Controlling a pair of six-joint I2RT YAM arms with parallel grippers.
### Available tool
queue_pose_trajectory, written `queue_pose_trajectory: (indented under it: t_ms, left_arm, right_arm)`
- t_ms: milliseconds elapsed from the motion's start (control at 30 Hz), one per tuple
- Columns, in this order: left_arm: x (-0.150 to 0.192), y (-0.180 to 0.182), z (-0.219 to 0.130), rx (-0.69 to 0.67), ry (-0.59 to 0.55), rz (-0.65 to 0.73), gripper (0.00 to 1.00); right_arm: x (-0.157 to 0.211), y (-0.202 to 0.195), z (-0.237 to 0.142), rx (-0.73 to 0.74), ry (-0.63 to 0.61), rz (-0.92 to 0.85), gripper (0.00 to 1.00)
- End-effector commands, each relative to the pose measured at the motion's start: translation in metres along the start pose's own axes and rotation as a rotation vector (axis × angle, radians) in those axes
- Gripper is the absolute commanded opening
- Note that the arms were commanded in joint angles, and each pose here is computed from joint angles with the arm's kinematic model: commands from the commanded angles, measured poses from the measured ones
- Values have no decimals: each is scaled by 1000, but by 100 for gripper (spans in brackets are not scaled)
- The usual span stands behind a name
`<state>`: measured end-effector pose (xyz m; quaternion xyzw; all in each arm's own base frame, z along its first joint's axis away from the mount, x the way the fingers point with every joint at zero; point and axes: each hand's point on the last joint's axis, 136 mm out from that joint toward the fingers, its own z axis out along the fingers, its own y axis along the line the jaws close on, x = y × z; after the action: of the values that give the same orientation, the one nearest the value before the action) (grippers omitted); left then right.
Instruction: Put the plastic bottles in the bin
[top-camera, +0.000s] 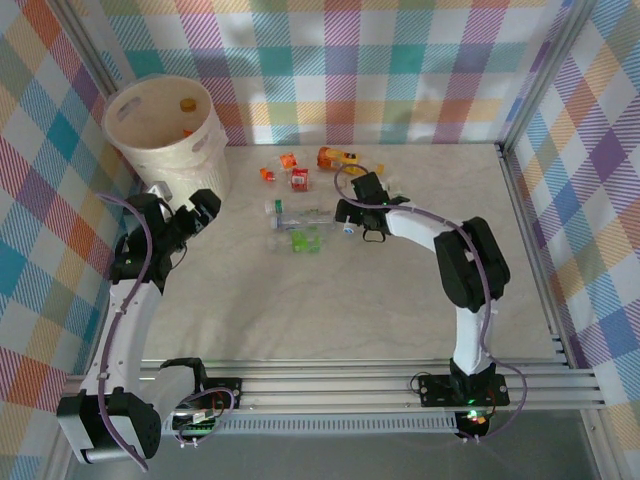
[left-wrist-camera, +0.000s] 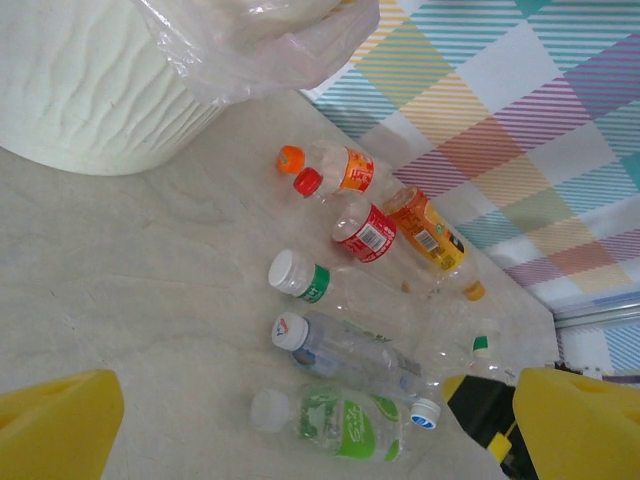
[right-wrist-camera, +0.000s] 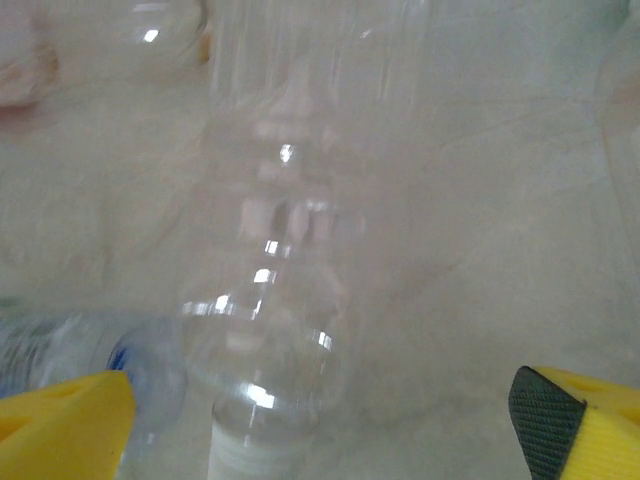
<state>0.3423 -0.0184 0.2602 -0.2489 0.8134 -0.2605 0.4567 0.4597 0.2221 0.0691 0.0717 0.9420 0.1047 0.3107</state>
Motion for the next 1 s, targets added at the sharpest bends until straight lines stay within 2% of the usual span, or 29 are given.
queue_pose_trajectory:
  t_ms: [0, 67, 267, 400, 633, 967]
  left_arm:
    - [10, 3, 1, 2, 27, 18, 100]
    - [11, 3, 1, 5, 27, 17, 100]
    - [14, 5, 8, 9, 50, 11, 100]
    - [14, 3, 14, 25, 48, 5, 100]
    - [18, -2, 18, 46, 55, -13, 100]
    - [26, -5, 26, 38, 34, -43, 100]
  right_arm:
    - [-22, -11, 8, 71, -63, 79, 92]
    - [-24, -9, 16, 61, -57, 89, 89]
    - [-19, 1, 39, 46, 19, 73, 87]
    - [-9, -13, 43, 94, 20, 96, 78]
    - [-7, -12, 28, 31, -26, 17, 56]
    - [18, -7, -14, -96, -7, -79, 52]
